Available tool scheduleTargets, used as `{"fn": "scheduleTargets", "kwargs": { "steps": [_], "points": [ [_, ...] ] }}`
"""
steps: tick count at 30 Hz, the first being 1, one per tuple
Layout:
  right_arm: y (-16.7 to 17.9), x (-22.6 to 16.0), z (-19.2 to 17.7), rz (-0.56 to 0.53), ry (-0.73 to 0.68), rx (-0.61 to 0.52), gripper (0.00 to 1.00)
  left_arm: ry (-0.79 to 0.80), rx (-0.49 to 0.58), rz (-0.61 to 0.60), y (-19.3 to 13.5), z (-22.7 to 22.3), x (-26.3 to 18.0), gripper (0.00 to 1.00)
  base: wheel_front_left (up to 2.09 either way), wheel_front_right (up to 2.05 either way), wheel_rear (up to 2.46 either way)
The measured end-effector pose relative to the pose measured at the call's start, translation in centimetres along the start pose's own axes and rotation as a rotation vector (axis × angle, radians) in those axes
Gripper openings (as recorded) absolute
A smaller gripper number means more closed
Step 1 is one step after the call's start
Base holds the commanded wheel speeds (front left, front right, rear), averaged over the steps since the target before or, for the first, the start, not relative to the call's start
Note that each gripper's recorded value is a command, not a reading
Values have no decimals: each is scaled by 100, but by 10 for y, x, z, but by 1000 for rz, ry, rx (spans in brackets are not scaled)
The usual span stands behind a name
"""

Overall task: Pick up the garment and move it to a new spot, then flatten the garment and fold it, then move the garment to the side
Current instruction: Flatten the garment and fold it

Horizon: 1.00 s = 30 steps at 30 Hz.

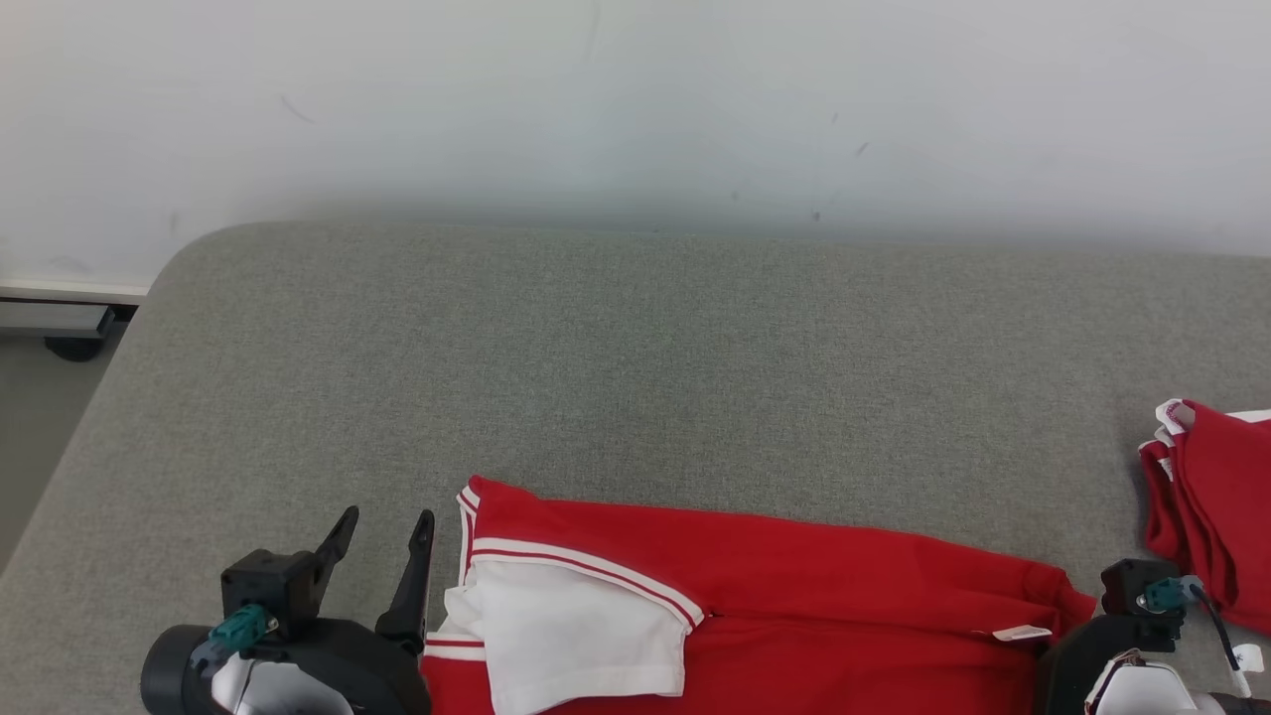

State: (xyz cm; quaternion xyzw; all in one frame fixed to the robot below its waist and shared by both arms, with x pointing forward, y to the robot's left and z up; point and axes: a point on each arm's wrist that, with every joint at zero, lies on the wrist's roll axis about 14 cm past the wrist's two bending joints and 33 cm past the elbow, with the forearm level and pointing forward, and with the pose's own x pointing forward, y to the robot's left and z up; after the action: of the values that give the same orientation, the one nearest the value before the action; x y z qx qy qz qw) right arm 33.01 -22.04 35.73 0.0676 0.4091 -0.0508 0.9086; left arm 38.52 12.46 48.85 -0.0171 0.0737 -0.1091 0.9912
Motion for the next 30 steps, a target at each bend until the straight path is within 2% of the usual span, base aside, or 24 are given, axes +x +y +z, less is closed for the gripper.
{"fn": "scheduleTargets", "kwargs": {
  "steps": [6, 11, 15, 21, 27, 28, 30],
  "points": [
    [-4, -2, 7, -7, -18, 26, 0, 3, 1, 0, 0, -1, 0, 100, 0, 0, 0],
    [-43, -11, 16, -104, -48, 29, 0, 0, 3, -2, -1, -1, 0, 100, 0, 0, 0],
    [-43, -17, 28, -104, -94, 25, 0, 5, 5, -5, -2, -2, 0, 100, 0, 0, 0],
    [-6, -30, 55, -29, -201, -62, 0, 2, 9, -19, -6, -1, -1, 100, 0, 0, 0],
    [70, -47, 73, 157, -272, -200, 0, -10, 11, -29, -10, 2, -3, 100, 0, 0, 0],
    [70, -47, 73, 157, -272, -200, 0, -10, 11, -29, -10, 2, -3, 100, 0, 0, 0],
    [105, -56, 81, 238, -297, -246, 0, -12, 12, -30, -11, 3, -4, 100, 0, 0, 0]
  ]
}}
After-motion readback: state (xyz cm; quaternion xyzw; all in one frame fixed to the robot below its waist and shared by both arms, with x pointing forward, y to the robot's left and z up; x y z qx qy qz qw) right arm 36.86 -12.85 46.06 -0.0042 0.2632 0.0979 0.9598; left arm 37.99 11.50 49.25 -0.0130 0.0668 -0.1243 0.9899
